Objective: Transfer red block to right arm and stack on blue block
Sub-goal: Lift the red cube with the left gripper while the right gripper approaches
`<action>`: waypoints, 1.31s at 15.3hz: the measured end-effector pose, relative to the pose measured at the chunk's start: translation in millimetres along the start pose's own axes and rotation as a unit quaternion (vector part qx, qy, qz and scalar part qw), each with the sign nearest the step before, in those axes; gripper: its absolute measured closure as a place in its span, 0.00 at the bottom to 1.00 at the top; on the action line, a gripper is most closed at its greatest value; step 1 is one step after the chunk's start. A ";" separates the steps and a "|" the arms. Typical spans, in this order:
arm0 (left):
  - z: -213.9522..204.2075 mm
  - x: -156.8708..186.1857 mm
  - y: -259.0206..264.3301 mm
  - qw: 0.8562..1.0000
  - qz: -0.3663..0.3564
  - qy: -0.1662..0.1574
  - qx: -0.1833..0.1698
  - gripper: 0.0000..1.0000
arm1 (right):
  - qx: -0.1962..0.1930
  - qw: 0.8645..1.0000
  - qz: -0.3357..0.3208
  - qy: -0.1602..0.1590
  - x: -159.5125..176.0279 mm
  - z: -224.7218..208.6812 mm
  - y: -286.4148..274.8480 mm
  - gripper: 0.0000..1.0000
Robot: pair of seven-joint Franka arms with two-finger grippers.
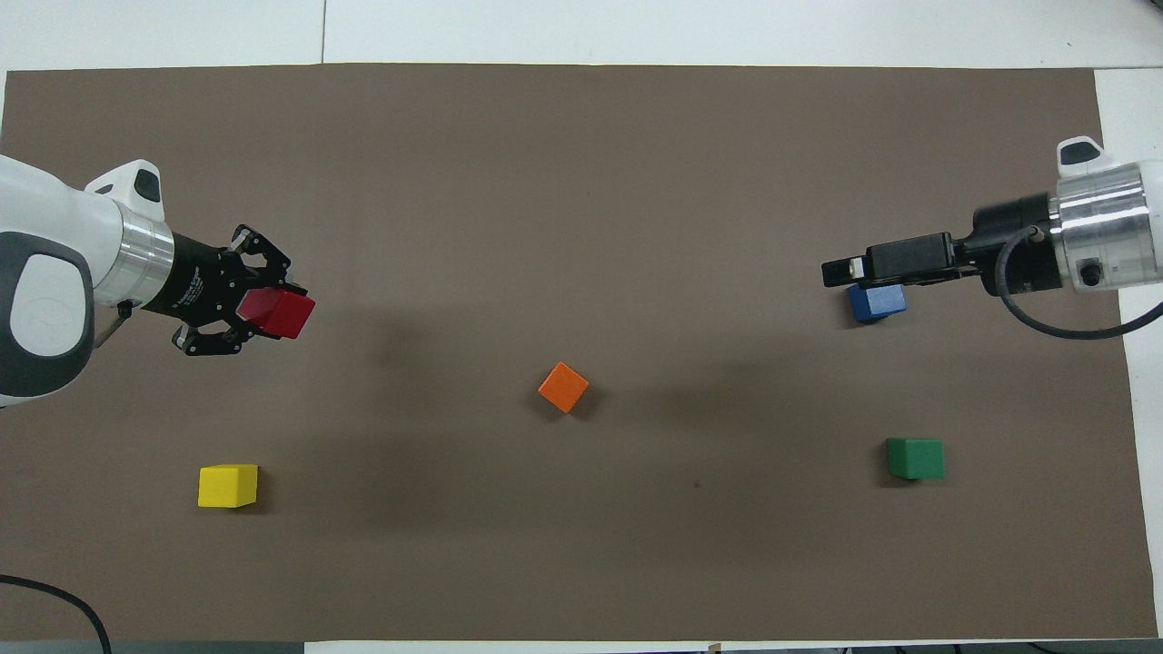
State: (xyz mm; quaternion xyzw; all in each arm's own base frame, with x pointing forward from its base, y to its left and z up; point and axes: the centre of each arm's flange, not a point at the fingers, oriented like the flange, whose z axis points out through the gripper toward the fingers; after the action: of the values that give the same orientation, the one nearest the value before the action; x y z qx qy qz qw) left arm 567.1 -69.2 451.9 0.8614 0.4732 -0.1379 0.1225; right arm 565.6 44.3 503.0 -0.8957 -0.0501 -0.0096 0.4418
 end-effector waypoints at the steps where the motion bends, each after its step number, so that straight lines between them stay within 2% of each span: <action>1: -5.9 -8.8 1.5 0.999 -0.024 -0.022 -0.009 0.46 | 0.037 0.999 -0.001 0.004 -2.6 7.7 2.9 0.00; 4: -30.8 -41.1 3.2 0.993 -0.072 -0.084 -0.042 0.46 | 0.143 0.990 0.000 0.014 -13.1 33.7 14.1 0.00; 7: -60.2 -76.2 3.7 0.980 -0.116 -0.139 -0.080 0.46 | 0.235 0.972 0.009 0.016 -27.0 62.9 32.5 0.00; 9: -66.6 -93.0 7.6 0.972 -0.138 -0.167 -0.093 0.46 | 0.306 0.952 0.011 0.015 -35.5 84.8 54.4 0.00; 11: -61.1 -101.8 13.8 0.964 -0.154 -0.187 -0.111 0.46 | 0.359 0.933 0.023 0.015 -38.7 104.7 84.2 0.00; 13: -52.1 -103.2 18.3 0.953 -0.176 -0.207 -0.135 0.46 | 0.419 0.907 0.040 0.017 -37.2 121.5 98.4 0.00; 15: -35.3 -109.8 21.4 0.940 -0.196 -0.239 -0.147 0.46 | 0.449 0.892 0.050 0.017 -36.0 130.9 103.1 0.00; 17: -20.2 -123.8 27.2 0.929 -0.207 -0.264 -0.157 0.46 | 0.457 0.888 0.049 0.019 -34.7 130.9 101.3 0.00; 20: 5.9 -156.0 40.9 0.902 -0.239 -0.305 -0.192 0.46 | 0.478 0.876 0.054 0.028 -29.1 141.6 88.2 0.00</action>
State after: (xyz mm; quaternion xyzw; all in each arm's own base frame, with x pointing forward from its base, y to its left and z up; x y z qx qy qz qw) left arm 521.0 -214.5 504.8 0.5983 0.6212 -0.3258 0.3873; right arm 541.6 100.8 345.2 -0.5759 0.0124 0.0140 0.8173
